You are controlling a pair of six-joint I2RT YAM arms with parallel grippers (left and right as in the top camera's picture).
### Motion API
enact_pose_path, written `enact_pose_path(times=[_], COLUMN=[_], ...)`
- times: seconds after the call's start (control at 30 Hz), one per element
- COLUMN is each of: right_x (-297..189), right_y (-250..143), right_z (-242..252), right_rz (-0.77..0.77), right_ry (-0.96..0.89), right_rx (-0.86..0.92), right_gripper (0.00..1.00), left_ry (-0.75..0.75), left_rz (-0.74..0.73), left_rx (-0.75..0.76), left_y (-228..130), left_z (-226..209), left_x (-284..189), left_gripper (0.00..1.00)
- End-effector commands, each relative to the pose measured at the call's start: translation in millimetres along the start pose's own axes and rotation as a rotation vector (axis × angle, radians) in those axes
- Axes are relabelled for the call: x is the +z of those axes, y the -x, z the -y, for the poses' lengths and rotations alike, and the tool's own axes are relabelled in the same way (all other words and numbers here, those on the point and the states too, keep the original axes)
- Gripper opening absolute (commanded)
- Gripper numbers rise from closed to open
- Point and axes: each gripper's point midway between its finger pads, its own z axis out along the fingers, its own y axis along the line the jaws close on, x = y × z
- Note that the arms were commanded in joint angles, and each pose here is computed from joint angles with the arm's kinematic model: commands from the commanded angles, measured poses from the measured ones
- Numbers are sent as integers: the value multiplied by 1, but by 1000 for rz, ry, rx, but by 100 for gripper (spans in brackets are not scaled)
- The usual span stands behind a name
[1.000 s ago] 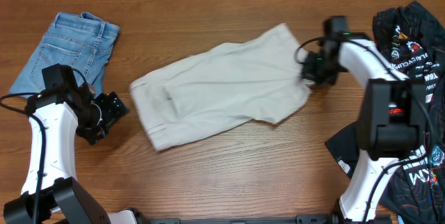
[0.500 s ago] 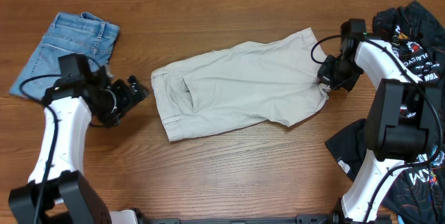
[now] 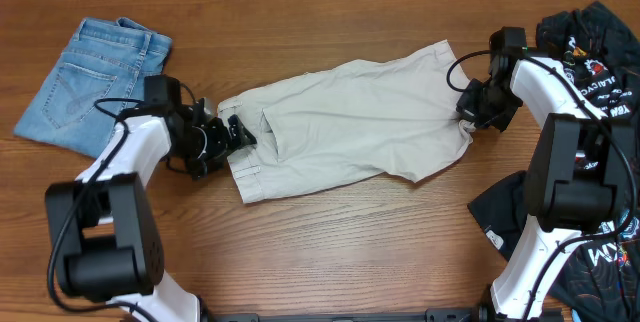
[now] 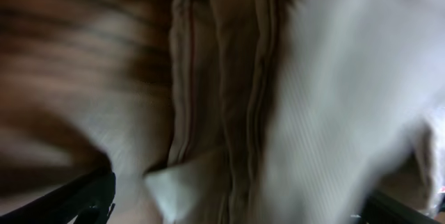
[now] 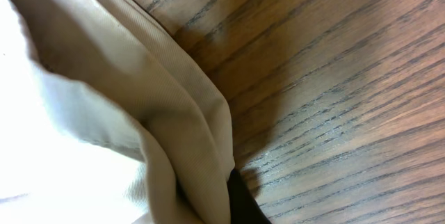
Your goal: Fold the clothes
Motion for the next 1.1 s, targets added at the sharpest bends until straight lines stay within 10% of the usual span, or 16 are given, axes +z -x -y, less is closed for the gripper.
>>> enact_pose_path(times=[0.0, 0.17, 0.53, 1.07], right_x=[3, 3, 3, -126], right_y=[-2, -2, -2, 26], right_z=[13, 14, 14, -51], right_rz=[5, 5, 2, 232], right_ry=[-65, -65, -67, 201], right_rx=[18, 18, 18, -205], right_gripper=[4, 4, 4, 10], left_ry=[-64, -50, 98, 373], left_rz=[-75, -139, -124, 91], left_rx=[3, 26, -5, -94], left_y=[-11, -22, -19, 15], left_z=[10, 10, -22, -79], left_x=[26, 56, 55, -55], left_gripper=[100, 91, 4, 4])
